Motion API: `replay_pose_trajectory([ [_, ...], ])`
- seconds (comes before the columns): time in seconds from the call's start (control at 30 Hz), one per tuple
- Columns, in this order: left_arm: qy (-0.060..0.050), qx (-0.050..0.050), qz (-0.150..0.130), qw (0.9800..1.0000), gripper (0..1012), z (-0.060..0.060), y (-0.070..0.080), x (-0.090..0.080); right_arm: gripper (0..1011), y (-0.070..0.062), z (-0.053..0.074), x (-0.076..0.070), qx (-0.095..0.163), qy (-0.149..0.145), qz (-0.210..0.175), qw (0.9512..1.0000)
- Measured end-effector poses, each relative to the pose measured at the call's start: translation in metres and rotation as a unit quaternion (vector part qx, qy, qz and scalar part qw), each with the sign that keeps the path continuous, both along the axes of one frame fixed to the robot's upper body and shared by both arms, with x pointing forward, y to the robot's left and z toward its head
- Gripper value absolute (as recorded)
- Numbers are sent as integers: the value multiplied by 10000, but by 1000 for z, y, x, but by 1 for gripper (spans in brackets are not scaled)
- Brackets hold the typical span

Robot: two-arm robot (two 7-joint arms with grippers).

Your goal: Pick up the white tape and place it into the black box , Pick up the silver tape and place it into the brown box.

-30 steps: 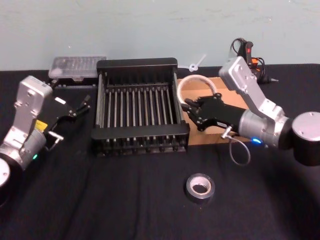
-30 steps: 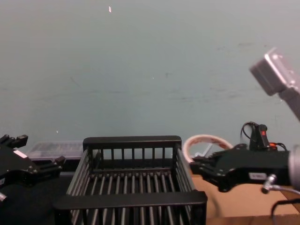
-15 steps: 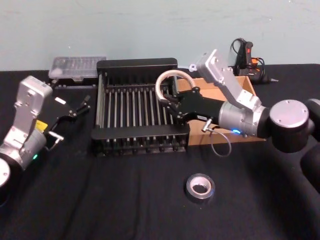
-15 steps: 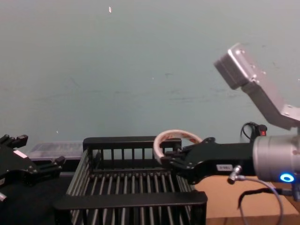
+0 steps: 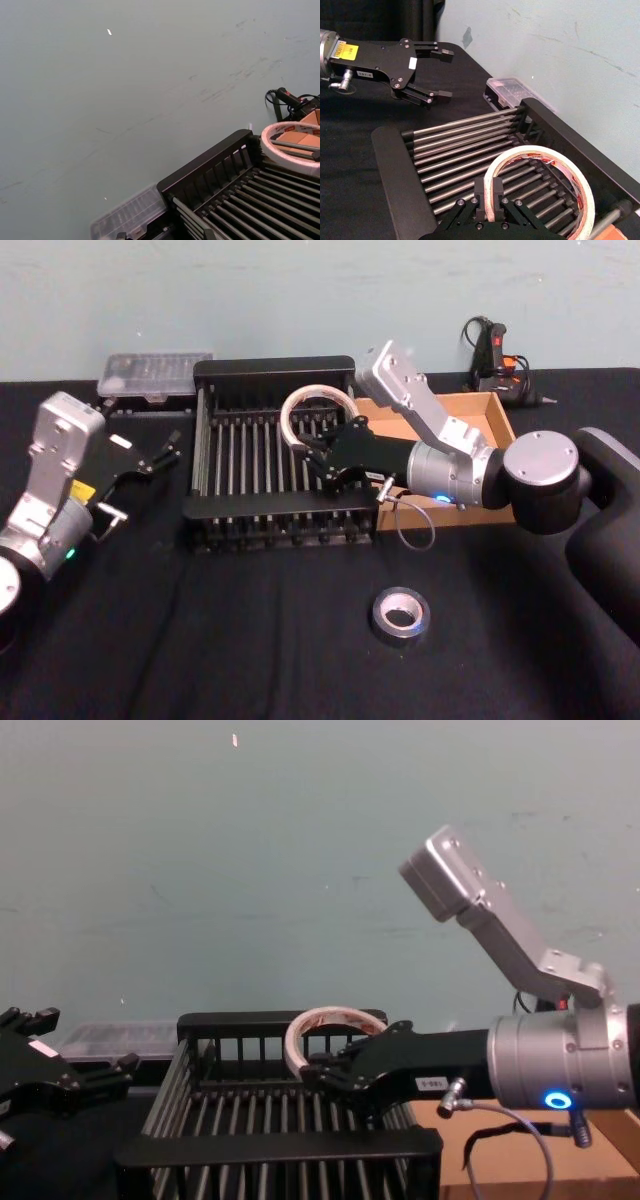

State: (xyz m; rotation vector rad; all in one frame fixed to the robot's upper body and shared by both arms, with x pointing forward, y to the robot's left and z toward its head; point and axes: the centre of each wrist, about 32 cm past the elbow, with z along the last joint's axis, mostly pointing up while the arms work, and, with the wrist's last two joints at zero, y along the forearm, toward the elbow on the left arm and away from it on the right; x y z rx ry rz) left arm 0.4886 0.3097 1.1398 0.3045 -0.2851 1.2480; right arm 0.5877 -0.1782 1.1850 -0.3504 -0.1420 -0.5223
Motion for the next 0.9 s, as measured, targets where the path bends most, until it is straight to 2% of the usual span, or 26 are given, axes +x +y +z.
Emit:
replay_pose_trajectory([
  [0.17, 0, 0, 0, 10000, 1001, 0, 0, 0, 98, 5, 0, 2, -43, 21, 86, 10000],
  [0.7, 0, 0, 0, 10000, 1001, 0, 0, 0, 101, 4, 0, 2, -31, 16, 67, 10000],
  [0.83, 0, 0, 0, 10000, 1001, 0, 0, 0, 227, 4, 0, 2, -28, 15, 64, 10000],
  [0.9, 0, 0, 0, 10000, 1001, 0, 0, 0, 257, 4, 0, 2, -27, 15, 62, 10000],
])
